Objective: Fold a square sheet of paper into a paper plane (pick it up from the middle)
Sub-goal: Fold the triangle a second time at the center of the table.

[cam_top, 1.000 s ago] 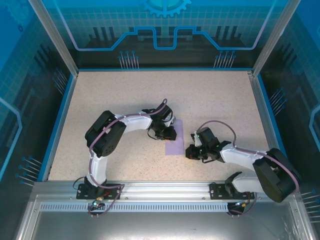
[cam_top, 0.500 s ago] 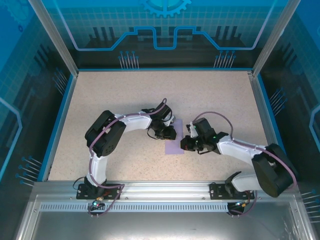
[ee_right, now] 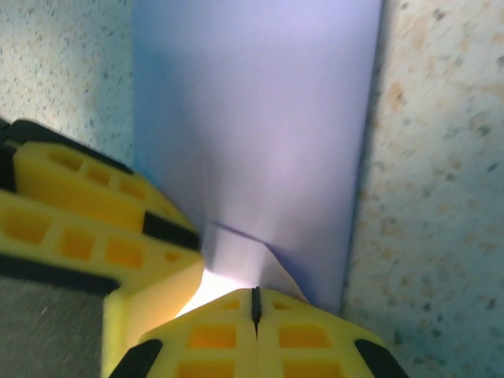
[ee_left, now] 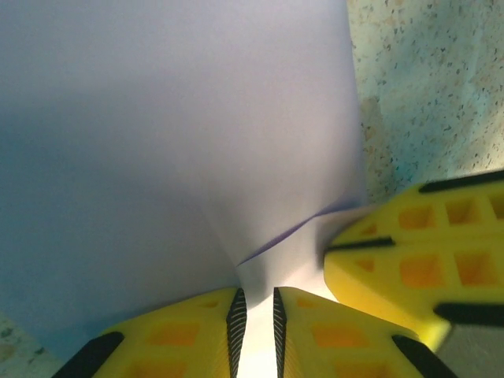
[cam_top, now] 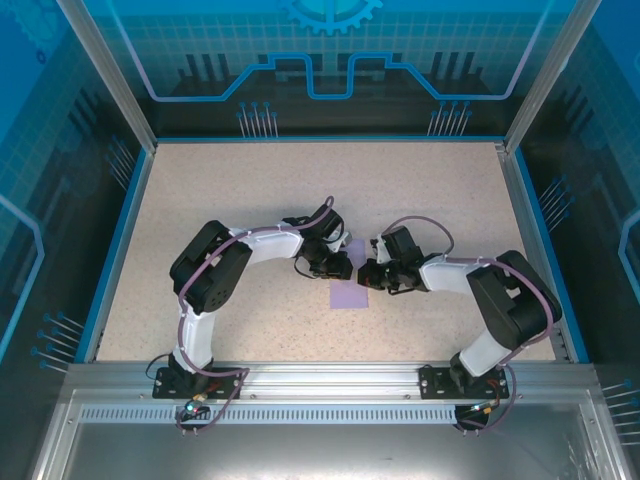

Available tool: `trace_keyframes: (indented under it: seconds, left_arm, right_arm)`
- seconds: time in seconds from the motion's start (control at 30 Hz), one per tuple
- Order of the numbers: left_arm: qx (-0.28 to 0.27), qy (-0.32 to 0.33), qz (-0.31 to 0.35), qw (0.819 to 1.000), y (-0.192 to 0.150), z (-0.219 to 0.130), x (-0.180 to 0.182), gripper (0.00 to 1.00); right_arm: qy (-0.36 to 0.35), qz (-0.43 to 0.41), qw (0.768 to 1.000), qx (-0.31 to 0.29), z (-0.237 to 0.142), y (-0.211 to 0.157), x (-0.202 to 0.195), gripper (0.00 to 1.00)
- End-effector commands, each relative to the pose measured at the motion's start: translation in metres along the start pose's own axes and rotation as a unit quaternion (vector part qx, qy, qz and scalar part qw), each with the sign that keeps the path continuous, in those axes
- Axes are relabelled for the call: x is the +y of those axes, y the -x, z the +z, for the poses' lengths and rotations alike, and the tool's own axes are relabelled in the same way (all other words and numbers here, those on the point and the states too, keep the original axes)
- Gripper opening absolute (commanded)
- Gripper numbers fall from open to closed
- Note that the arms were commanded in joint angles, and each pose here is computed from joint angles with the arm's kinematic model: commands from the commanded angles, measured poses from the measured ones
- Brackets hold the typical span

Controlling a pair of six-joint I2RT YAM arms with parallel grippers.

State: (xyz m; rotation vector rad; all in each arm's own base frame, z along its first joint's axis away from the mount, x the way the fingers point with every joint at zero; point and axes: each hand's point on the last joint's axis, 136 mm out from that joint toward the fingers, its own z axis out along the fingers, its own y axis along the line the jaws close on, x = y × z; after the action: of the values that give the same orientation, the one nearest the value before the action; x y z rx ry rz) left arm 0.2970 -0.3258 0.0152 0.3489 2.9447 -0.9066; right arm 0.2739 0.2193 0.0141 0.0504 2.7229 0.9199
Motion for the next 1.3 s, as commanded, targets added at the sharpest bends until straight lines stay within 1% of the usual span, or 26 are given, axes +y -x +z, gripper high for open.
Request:
trace_keyframes:
  seconds: [0.0,0.2,0.3,0.5,0.67,0.87,0.93,1.13,1.27]
  left_arm:
    - [0.018,0.039,-0.011,0.999,-0.011,0.01,0.03,0.22]
    - [0.021,0.041,-0.01,0.999,-0.013,0.011,0.032,0.22]
    - [0.019,0.041,-0.01,0.999,-0.012,0.011,0.031,0.22]
    - [0.005,0.026,-0.007,1.0,-0.003,0.002,0.018,0.26]
    - [-0.017,0.022,0.004,1.0,0.008,-0.016,0.005,0.28]
    - [-0.036,0.055,0.011,0.998,0.015,-0.034,0.007,0.32]
    - [-0.043,0.069,0.012,0.997,0.017,-0.041,0.008,0.36]
    - [-0.06,0.085,-0.004,0.995,0.015,-0.054,0.009,0.41]
    - [-0.074,0.064,-0.013,0.995,0.013,-0.055,0.0,0.43]
  right_arm:
    - [-0.004,-0.002,1.0,-0.018,0.001,0.015,-0.004,0.0]
    - [-0.042,0.041,0.998,-0.014,-0.001,0.01,-0.032,0.0]
    - [-0.058,0.055,0.997,-0.019,-0.006,0.006,-0.04,0.0]
    - [-0.065,0.068,0.996,-0.004,-0.005,-0.005,-0.047,0.0]
    - [-0.057,0.074,0.996,-0.007,-0.006,-0.005,-0.045,0.0]
    - [-0.053,0.072,0.996,-0.002,-0.007,-0.007,-0.044,0.0]
    - [-0.049,0.072,0.996,-0.001,-0.006,-0.008,-0.043,0.0]
    - [-0.039,0.071,0.997,-0.002,-0.005,-0.007,-0.04,0.0]
    - [-0.032,0.073,0.997,-0.003,-0.005,-0.007,-0.037,0.0]
